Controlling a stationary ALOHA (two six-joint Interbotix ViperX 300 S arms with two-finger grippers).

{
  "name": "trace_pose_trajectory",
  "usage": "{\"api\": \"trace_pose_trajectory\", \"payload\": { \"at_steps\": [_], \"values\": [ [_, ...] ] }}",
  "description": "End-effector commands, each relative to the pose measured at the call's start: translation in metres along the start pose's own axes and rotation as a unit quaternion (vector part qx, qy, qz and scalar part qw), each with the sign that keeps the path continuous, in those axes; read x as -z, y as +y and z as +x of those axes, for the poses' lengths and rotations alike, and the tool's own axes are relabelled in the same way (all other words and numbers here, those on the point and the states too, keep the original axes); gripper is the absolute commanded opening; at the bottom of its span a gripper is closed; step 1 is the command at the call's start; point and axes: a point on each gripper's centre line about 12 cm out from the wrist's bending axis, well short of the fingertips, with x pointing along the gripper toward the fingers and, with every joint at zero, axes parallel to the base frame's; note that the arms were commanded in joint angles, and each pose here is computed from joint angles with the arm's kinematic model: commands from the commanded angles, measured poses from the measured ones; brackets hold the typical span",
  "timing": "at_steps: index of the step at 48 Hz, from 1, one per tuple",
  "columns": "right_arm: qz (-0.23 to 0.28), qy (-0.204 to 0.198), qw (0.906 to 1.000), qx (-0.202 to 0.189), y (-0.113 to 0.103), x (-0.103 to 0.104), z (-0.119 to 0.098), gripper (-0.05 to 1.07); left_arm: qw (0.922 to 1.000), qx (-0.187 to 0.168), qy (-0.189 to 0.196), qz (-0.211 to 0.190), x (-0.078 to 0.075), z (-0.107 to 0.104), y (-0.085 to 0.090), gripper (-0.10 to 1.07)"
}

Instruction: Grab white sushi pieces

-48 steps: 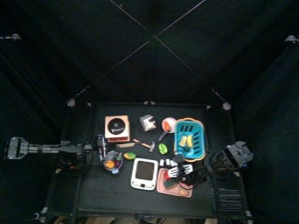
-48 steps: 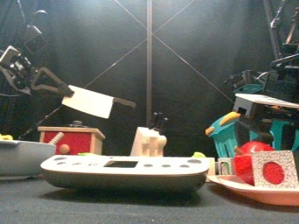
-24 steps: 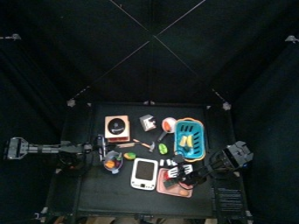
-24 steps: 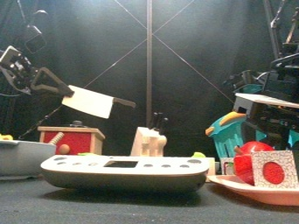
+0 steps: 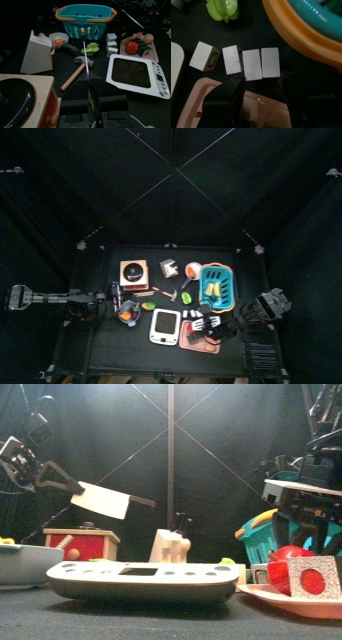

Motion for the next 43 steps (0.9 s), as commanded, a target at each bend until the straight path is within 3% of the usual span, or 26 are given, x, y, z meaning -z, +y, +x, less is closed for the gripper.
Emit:
{"api": "trace_pose_trajectory", "payload": {
  "at_steps": [1,21,43],
  "values": [
    [0.012,-0.003,0.9997,-0.02,0.006,-0.008,-0.017,0.69,1.0,0.0,-0.008,0.0,-0.006,0.002,0.0,0.34],
    [0.012,0.004,0.9988,-0.048,0.009,-0.006,-0.037,0.69,1.0,0.0,-0.008,0.001,-0.006,0.002,0.0,0.34],
    [0.001,-0.004,0.9977,-0.068,0.015,-0.006,-0.044,0.69,1.0,0.0,-0.01,0.0,-0.007,0.002,0.0,0.34]
  ]
}}
